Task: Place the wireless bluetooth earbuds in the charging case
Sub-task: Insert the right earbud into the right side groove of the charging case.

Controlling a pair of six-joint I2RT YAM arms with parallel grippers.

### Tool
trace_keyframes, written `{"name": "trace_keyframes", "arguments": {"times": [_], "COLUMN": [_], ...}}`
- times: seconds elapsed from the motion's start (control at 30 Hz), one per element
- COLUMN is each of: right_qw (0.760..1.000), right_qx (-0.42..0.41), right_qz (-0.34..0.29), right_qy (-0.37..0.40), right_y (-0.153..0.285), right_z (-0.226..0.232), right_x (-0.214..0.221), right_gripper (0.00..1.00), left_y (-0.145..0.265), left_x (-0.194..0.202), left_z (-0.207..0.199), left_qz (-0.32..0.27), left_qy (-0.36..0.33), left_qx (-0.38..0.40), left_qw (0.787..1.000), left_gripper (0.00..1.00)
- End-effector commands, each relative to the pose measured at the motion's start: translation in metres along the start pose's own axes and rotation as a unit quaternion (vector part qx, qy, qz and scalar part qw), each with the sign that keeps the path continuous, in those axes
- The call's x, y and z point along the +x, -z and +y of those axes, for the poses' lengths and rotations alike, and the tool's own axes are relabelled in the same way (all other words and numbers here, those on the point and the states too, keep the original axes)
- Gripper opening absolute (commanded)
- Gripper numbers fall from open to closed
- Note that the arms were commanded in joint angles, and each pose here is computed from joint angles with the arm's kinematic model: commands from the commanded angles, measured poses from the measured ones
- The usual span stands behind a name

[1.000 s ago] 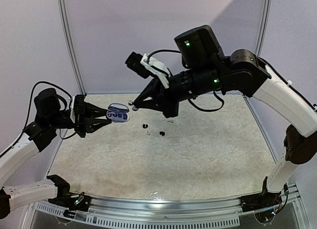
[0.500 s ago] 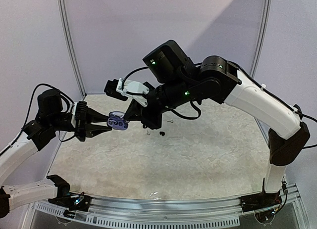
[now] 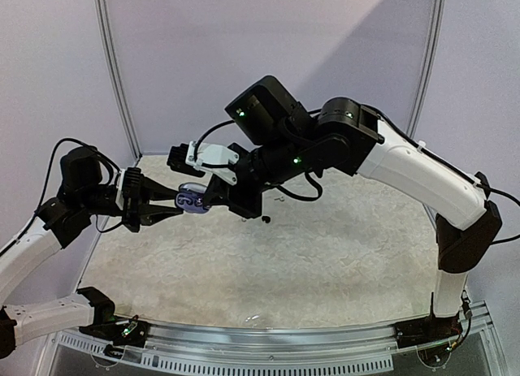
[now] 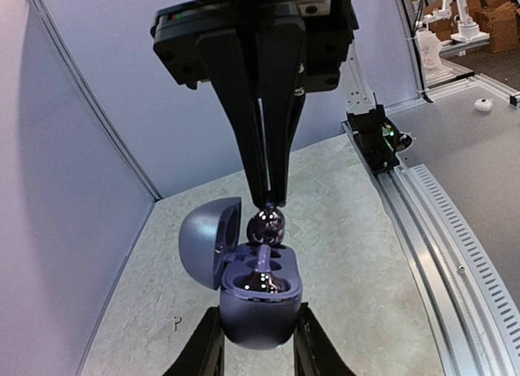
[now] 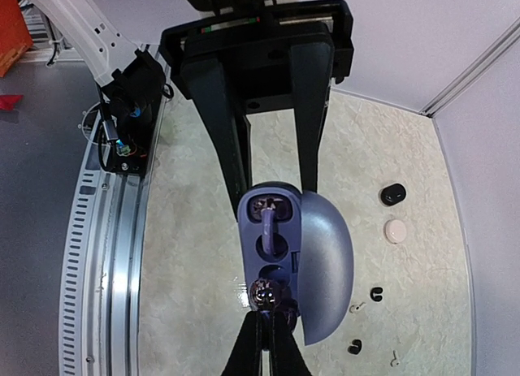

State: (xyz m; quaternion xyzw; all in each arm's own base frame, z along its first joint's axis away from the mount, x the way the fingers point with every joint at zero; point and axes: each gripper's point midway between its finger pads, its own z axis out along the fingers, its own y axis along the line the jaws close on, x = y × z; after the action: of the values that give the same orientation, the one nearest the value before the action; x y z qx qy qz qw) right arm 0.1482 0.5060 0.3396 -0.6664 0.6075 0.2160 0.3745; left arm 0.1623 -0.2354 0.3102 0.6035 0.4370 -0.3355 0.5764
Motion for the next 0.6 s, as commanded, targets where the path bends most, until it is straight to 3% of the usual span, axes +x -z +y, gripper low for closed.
{"name": "trace_keyframes", "arguments": {"times": [0.0, 0.57], "right_qw": [1.0, 0.997], "right_qx": [0.012, 0.07], "right_qz": [0.013, 0.027], "right_qy": [0.01, 0.003], "right_y": [-0.008, -0.021], "right_z": [-0.002, -0.023], "right_x": [0.003, 0.008], "right_gripper": [0.0, 0.0], "left_y": [-0.001, -0.002], "left_x": [-0.012, -0.013], "left_z": [0.0, 0.0], "left_qz": [-0.013, -0.021], "left_qy": [-0.012, -0.013], "left_qx": [0.003, 0.001], "left_qw": [1.0, 1.0], "left_gripper": [0.0, 0.0]}}
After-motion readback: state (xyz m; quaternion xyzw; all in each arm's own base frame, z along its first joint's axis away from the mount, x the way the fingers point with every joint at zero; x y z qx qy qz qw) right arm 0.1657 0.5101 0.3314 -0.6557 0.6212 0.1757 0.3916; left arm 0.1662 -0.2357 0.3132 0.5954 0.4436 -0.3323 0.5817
